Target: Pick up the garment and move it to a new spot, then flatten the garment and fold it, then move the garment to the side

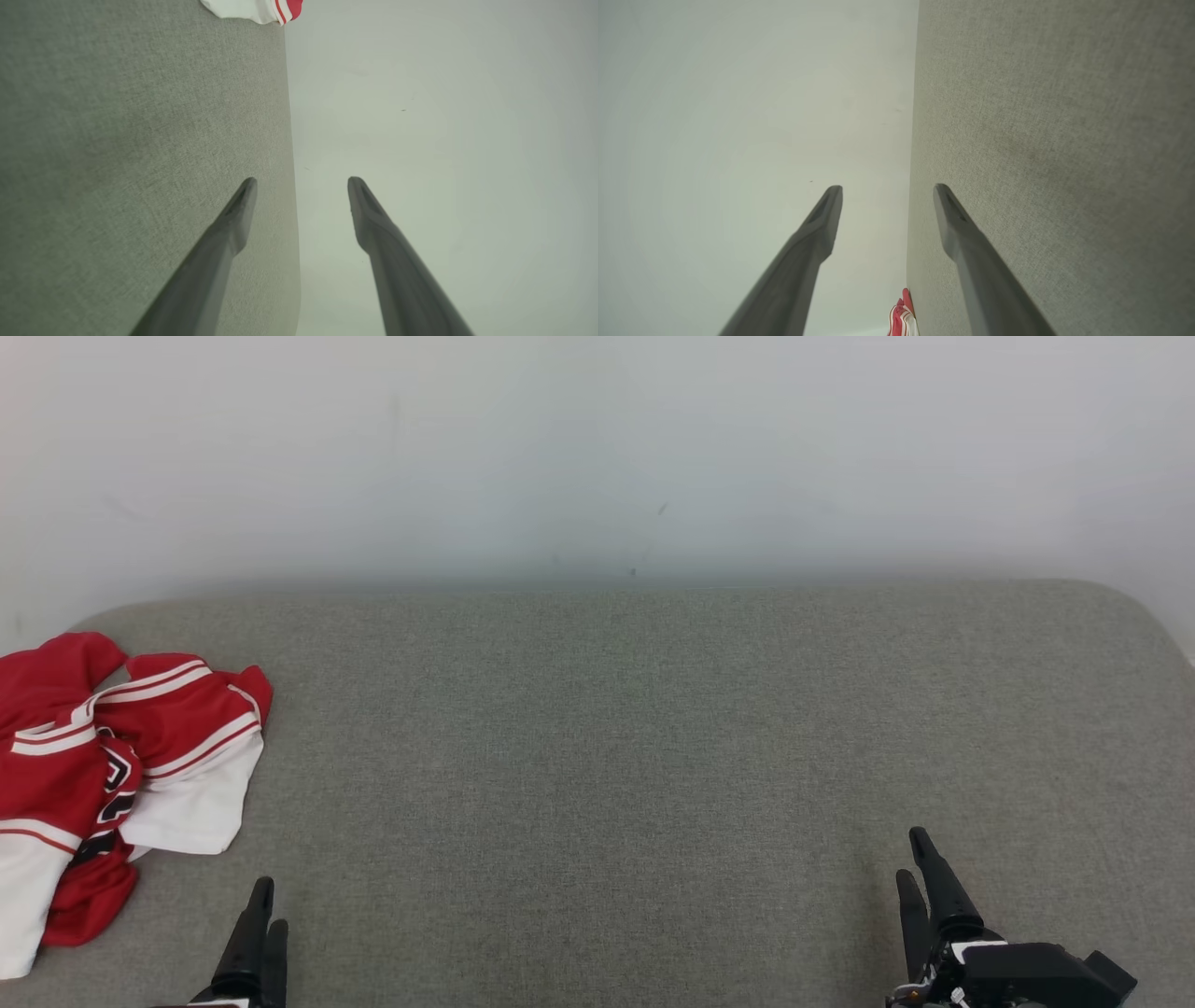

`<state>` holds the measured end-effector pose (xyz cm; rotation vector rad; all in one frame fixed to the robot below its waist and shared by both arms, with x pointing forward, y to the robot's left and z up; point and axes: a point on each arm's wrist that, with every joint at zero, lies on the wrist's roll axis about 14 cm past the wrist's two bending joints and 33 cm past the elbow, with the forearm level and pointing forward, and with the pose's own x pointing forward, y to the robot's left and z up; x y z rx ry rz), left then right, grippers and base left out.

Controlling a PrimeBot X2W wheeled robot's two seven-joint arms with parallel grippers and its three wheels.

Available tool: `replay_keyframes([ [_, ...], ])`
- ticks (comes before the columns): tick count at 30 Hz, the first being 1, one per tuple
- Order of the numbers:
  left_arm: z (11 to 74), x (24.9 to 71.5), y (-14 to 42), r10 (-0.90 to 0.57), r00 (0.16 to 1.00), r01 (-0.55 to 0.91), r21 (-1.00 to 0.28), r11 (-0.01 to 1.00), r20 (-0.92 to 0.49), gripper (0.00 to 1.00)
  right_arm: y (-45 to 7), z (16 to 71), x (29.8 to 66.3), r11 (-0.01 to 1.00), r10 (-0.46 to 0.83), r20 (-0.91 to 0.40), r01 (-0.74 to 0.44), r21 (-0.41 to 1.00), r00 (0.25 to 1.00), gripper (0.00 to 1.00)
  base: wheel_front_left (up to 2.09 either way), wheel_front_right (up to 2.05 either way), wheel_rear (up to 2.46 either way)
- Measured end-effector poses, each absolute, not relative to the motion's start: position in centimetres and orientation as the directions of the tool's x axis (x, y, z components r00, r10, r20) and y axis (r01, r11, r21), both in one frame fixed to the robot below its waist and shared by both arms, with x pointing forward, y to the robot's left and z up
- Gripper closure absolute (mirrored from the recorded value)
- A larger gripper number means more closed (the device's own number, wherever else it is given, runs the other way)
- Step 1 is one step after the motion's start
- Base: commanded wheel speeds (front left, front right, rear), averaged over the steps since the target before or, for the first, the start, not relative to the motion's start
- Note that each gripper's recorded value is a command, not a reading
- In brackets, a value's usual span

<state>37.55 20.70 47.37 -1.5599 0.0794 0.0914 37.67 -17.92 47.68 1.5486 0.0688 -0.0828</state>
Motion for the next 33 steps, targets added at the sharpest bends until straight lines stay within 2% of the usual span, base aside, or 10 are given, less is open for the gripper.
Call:
replay_keyframes([
  [10, 47.5, 37.4, 20.5, 0.025, 0.992, -0.129, -0.980, 0.149, -0.126, 0.00, -18.1, 47.6, 37.4, 0.152, -0.022, -0.095, 0.098, 0.984, 0.995, 0.00, 0.00, 0.00, 0.00],
  [28, 46.9, 36.5, 19.6, 0.049, 0.983, -0.179, -0.864, 0.471, -0.178, 0.00, -17.9, 47.8, 36.6, 0.522, -0.012, -0.074, 0.069, 0.850, 0.997, 0.00, 0.00, 0.00, 0.00],
  [33, 46.7, 36.1, 19.5, 0.056, 0.982, -0.182, -0.817, 0.547, -0.182, 0.00, -18.1, 47.9, 36.4, 0.592, -0.016, -0.067, 0.063, 0.804, 0.998, 0.00, 0.00, 0.00, 0.00],
])
